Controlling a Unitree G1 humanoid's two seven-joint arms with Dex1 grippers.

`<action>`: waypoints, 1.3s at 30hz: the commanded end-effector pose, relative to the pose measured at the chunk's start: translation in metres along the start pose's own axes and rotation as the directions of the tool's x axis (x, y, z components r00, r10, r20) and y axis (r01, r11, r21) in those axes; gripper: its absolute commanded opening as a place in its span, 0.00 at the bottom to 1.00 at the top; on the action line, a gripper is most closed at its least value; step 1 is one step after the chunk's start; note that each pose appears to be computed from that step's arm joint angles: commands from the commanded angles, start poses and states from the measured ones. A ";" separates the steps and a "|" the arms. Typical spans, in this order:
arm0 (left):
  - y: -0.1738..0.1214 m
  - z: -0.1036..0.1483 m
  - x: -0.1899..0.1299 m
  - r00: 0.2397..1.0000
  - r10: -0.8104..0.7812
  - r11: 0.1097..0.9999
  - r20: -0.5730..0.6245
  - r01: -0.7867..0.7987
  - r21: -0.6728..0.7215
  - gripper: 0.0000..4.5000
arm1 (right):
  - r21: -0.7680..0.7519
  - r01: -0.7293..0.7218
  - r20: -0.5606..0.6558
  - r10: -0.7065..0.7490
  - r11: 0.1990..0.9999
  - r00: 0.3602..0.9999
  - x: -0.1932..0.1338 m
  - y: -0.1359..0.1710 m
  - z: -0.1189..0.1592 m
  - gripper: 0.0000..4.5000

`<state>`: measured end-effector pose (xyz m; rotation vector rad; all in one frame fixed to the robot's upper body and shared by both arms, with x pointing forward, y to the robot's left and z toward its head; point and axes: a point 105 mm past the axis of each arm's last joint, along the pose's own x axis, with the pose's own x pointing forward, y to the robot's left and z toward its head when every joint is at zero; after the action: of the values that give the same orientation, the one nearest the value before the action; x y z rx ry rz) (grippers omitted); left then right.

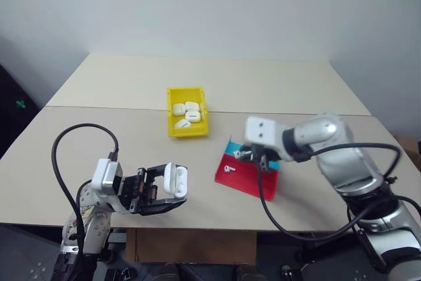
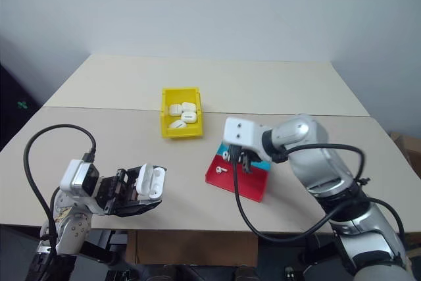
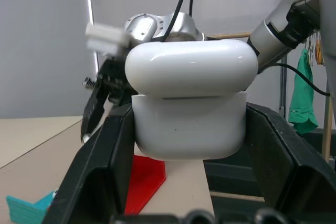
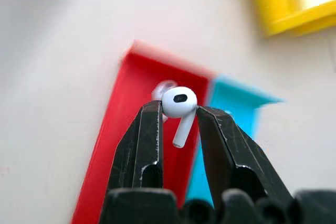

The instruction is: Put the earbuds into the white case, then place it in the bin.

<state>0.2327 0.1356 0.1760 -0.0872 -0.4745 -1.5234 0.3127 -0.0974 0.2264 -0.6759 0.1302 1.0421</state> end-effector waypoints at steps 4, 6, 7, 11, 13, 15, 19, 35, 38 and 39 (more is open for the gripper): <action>0.013 0.023 0.021 0.995 -0.063 0.998 0.075 0.063 -0.001 0.62 | 0.178 0.220 0.477 -0.280 0.959 0.833 -0.064 -0.010 0.053 0.24; 0.018 0.026 0.029 0.991 -0.098 0.995 0.094 0.099 -0.003 0.62 | 0.176 0.232 0.585 -0.291 0.957 0.757 -0.070 -0.001 0.061 0.24; 0.020 0.027 0.033 0.988 -0.117 0.993 0.101 0.118 -0.002 0.62 | 0.147 0.234 0.631 -0.273 0.961 0.726 -0.072 0.006 0.065 0.24; 0.030 0.027 0.046 0.979 -0.180 0.984 0.099 0.180 0.007 0.62 | 0.075 0.230 0.764 -0.205 0.970 0.612 -0.073 0.028 0.073 0.24; 0.033 0.025 0.052 0.976 -0.197 0.980 0.096 0.196 0.017 0.62 | 0.067 0.220 0.792 -0.186 0.973 0.581 -0.069 0.033 0.073 0.24; 0.035 0.024 0.058 0.972 -0.206 0.979 0.112 0.205 0.023 0.62 | 0.065 0.206 0.803 -0.174 0.976 0.569 -0.064 0.035 0.073 0.24; 0.037 0.022 0.062 0.972 -0.206 0.979 0.115 0.205 0.019 0.62 | 0.095 0.195 0.830 -0.186 0.976 0.526 -0.061 0.034 0.072 0.24; 0.049 0.008 0.082 0.978 -0.151 0.988 0.143 0.155 -0.021 0.62 | 0.024 0.133 0.836 -0.093 0.991 0.541 -0.041 0.050 0.065 0.24; 0.047 0.008 0.082 0.976 -0.163 0.986 0.146 0.168 -0.022 0.62 | 0.010 0.132 0.835 -0.081 0.991 0.544 -0.040 0.052 0.064 0.24; 0.047 0.008 0.082 0.975 -0.167 0.985 0.145 0.172 -0.021 0.62 | 0.009 0.127 0.835 -0.077 0.992 0.545 -0.039 0.053 0.063 0.24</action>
<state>0.2797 0.0668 0.2124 -0.1969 -0.5334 -1.6631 0.2416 -0.0718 0.2623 -0.1433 -0.7346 1.1544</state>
